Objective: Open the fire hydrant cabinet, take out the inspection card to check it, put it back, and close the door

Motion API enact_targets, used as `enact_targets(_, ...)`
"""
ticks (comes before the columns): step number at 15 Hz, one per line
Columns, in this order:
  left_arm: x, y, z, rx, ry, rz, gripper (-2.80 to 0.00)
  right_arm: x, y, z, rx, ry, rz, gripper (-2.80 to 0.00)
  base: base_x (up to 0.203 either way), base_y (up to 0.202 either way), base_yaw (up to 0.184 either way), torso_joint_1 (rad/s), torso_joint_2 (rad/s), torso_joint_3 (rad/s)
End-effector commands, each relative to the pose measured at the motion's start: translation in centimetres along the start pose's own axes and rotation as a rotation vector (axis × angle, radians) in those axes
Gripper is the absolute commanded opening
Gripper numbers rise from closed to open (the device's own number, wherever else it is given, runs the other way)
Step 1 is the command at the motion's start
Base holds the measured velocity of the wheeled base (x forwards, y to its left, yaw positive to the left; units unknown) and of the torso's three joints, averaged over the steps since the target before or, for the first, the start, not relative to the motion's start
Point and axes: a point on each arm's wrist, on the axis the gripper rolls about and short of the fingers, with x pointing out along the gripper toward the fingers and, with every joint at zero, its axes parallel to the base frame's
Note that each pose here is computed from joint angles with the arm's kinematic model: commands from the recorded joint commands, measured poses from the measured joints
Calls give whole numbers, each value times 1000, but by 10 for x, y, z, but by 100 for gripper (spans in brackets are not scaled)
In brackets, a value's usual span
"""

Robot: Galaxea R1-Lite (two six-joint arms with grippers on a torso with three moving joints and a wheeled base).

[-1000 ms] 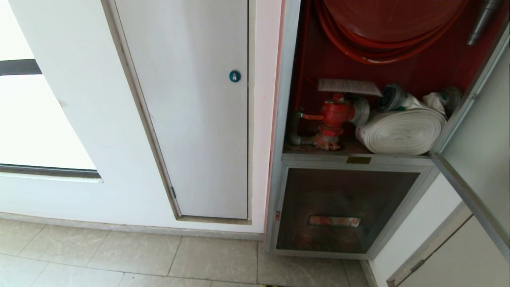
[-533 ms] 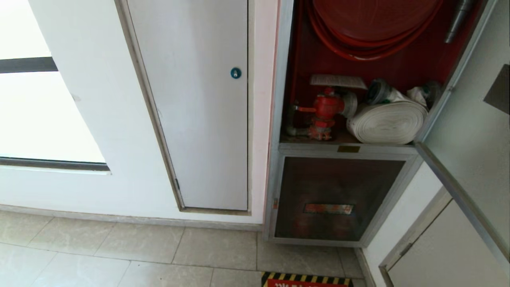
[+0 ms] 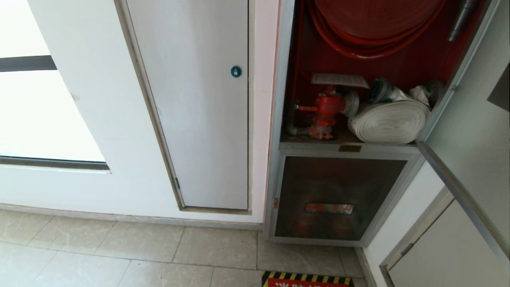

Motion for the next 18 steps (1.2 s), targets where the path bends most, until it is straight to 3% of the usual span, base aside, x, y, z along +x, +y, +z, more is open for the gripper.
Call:
enact_targets(1,0,0,0,0,2,1,-280,0,0,0,0,-1,0,-280,0,0,0,0,0,0)
enact_targets(14,0,0,0,0,2,-1,-280,0,0,0,10,-2,-2,-280,0,0,0,0,0,0)
enact_targets(18,0,0,0,0,1,1,-280,-2,0,7,53,-25,-12,-280,0,0,0,0,0,0)
